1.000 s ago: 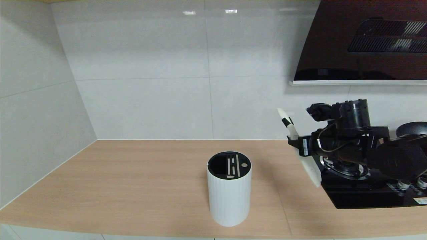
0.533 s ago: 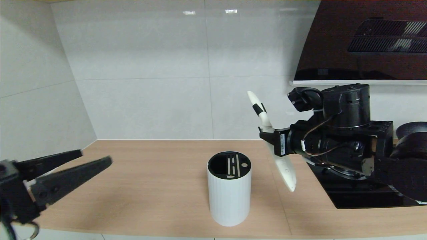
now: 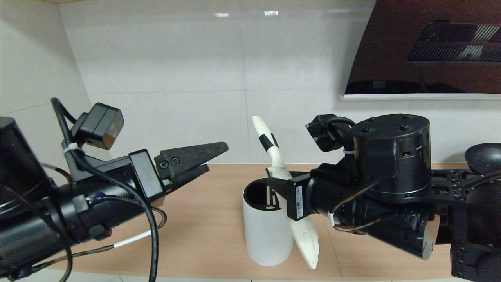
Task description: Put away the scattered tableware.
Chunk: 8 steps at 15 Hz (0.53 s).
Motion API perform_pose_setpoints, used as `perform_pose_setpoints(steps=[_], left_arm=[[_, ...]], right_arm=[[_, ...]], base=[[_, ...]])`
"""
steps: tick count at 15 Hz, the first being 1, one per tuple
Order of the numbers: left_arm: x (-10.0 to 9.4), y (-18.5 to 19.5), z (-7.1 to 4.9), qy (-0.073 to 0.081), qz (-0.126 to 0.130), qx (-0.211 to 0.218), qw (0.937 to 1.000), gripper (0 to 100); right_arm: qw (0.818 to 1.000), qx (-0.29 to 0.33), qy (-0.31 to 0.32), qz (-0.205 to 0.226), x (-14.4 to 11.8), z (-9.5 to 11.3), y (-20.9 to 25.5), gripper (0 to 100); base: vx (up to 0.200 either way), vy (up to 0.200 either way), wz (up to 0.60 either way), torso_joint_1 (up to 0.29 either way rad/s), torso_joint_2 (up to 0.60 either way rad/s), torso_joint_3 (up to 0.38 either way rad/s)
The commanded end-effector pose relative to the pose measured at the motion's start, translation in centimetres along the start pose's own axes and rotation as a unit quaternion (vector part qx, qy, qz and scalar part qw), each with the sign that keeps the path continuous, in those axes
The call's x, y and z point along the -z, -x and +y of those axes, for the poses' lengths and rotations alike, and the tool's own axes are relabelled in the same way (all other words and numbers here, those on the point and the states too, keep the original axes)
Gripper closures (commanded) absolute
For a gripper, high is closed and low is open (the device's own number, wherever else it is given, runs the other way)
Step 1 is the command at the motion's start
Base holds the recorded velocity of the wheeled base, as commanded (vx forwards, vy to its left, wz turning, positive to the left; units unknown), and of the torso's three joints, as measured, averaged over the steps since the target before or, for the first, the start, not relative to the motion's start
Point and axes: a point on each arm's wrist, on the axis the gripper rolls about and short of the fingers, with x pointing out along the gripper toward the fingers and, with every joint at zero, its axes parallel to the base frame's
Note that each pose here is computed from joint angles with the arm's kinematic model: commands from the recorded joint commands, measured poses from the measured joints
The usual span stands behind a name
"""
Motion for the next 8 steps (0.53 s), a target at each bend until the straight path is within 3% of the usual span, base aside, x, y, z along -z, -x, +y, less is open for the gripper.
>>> perform_pose_setpoints(steps=[1, 5, 8], left_arm=[[1.4, -1.6, 1.2, 0.009, 0.033, -0.015, 0.9993, 0], [1.3, -2.1, 1.2, 0.007, 0.027, -0.014, 0.9995, 0], [1.1, -2.5, 1.4, 0.004, 0.003, -0.025, 0.9997, 0]], right_arm=[[1.000, -0.024, 0.000, 0.003, 0.4, 1.6, 0.3, 100], [0.999, -0.044, -0.007, 0.012, 1.3, 3.1, -0.2, 100], [0.999, -0.050, -0.004, 0.008, 2.0, 4.4, 0.0, 100]], base=[[0.000, 0.000, 0.00, 0.000, 0.00, 0.000], [0.000, 0.000, 0.00, 0.000, 0.00, 0.000], [0.000, 0.000, 0.00, 0.000, 0.00, 0.000]])
